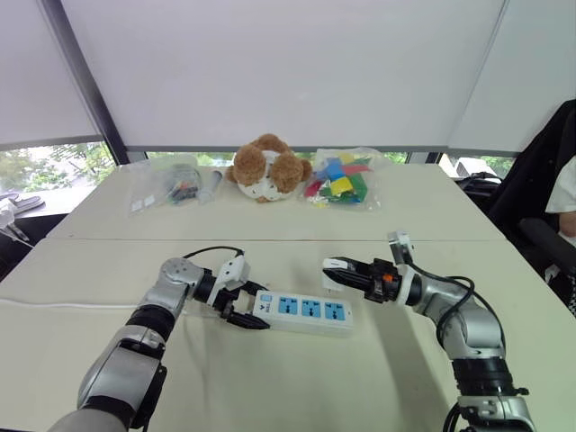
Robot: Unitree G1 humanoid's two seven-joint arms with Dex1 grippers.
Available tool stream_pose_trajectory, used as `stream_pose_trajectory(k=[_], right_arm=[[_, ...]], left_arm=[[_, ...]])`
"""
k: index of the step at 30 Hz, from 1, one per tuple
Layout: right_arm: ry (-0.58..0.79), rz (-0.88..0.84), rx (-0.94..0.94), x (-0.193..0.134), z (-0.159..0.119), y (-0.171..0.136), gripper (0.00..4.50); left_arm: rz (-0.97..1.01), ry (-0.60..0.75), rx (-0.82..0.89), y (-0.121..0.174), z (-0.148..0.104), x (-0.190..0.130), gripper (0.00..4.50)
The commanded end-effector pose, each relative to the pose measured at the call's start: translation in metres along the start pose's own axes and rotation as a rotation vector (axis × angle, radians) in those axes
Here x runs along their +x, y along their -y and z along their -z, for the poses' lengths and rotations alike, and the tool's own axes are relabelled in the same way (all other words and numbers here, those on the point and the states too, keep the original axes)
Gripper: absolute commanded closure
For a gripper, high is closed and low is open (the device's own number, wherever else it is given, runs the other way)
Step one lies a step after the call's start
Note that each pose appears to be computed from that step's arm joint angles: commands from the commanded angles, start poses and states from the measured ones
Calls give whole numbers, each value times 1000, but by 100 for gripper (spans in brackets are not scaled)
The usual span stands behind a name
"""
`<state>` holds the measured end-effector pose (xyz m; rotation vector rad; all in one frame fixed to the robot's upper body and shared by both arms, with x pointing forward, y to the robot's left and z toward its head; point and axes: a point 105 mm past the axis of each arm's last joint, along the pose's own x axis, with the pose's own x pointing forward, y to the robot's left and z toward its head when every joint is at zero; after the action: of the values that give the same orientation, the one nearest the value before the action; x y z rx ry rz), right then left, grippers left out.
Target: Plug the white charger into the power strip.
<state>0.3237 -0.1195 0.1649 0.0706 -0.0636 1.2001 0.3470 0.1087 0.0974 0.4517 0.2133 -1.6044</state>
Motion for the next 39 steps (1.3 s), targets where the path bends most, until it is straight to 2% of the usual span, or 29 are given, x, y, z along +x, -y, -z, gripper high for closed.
stream_pose_trajectory(k=[1, 14, 28, 39], right_arm=[[37, -20, -32, 3, -3, -9, 371], [-24, -24, 1, -3, 25, -7, 371], [-51, -29, 10, 1, 51, 6, 371], [-139, -97, 52, -9, 78, -3, 371]], left_arm=[[1, -81, 20, 5, 16, -4, 147], [-18, -129, 23, 9, 31, -3, 147], [-1, -141, 14, 13, 33, -13, 147], [-2, -148, 8, 17, 36, -19, 147]])
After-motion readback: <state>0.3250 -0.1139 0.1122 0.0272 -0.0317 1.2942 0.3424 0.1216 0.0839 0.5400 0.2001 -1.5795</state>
